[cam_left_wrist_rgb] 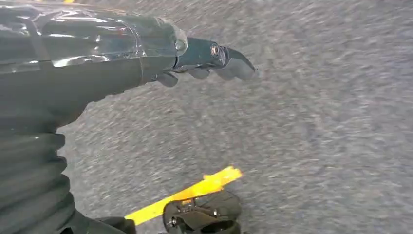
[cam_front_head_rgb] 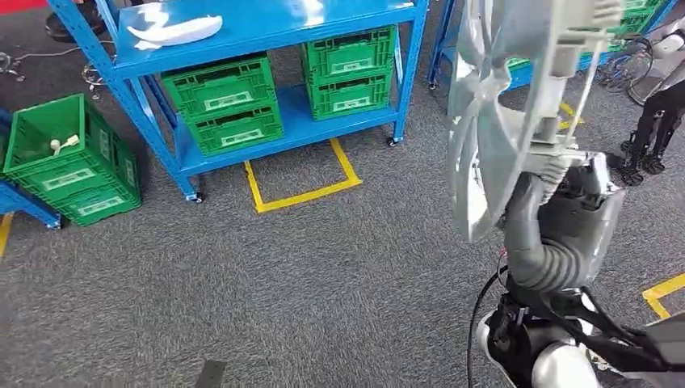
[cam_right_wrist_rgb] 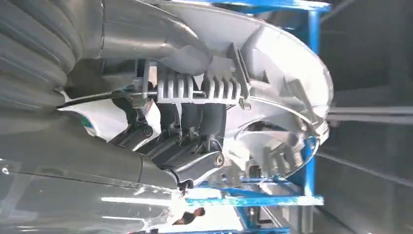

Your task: Take the parts from the cabinet and place them on the table.

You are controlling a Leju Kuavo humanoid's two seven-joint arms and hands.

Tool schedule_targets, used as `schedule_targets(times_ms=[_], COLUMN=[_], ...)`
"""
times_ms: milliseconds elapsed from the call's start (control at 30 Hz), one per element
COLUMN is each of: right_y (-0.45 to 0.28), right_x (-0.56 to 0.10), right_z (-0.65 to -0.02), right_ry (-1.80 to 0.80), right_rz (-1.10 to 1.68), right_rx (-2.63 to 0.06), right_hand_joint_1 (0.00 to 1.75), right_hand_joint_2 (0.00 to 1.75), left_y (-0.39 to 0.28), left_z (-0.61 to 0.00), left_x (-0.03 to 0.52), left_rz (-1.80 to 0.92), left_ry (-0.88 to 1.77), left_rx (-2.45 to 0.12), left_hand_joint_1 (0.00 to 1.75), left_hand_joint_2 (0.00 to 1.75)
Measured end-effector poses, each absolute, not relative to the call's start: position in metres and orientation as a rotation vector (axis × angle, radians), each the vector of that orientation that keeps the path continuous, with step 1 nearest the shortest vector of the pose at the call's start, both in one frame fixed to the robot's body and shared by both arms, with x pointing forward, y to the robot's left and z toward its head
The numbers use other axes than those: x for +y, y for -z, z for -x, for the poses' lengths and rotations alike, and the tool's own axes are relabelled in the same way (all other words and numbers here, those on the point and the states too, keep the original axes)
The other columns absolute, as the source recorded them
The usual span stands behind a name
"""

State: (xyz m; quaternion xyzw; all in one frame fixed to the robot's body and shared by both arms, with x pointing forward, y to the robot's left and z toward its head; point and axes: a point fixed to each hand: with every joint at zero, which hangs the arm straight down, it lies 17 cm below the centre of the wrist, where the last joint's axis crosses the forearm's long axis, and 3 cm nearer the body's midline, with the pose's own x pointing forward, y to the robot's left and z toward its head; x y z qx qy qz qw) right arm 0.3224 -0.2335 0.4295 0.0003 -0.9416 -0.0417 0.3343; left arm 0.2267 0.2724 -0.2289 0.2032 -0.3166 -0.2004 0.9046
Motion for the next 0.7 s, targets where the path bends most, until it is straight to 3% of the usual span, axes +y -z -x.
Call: schedule_targets(times_ms=[700], right_y=[-0.419], right_x=[-0.210], right_z=[-0.324], right_ry=[0.018], right_rz=[0.047], right_rx=[-2.444], right_hand_joint_1=[1.75], right_hand_joint_2=[1.75], left_y=[0.234], left_z=[-0.215], left_x=[0.276], left_rz=[-0.423], left_ry=[0.441], left_rx=[-0.625], left_hand_joint_1=[0.00], left_hand_joint_2=[1.75])
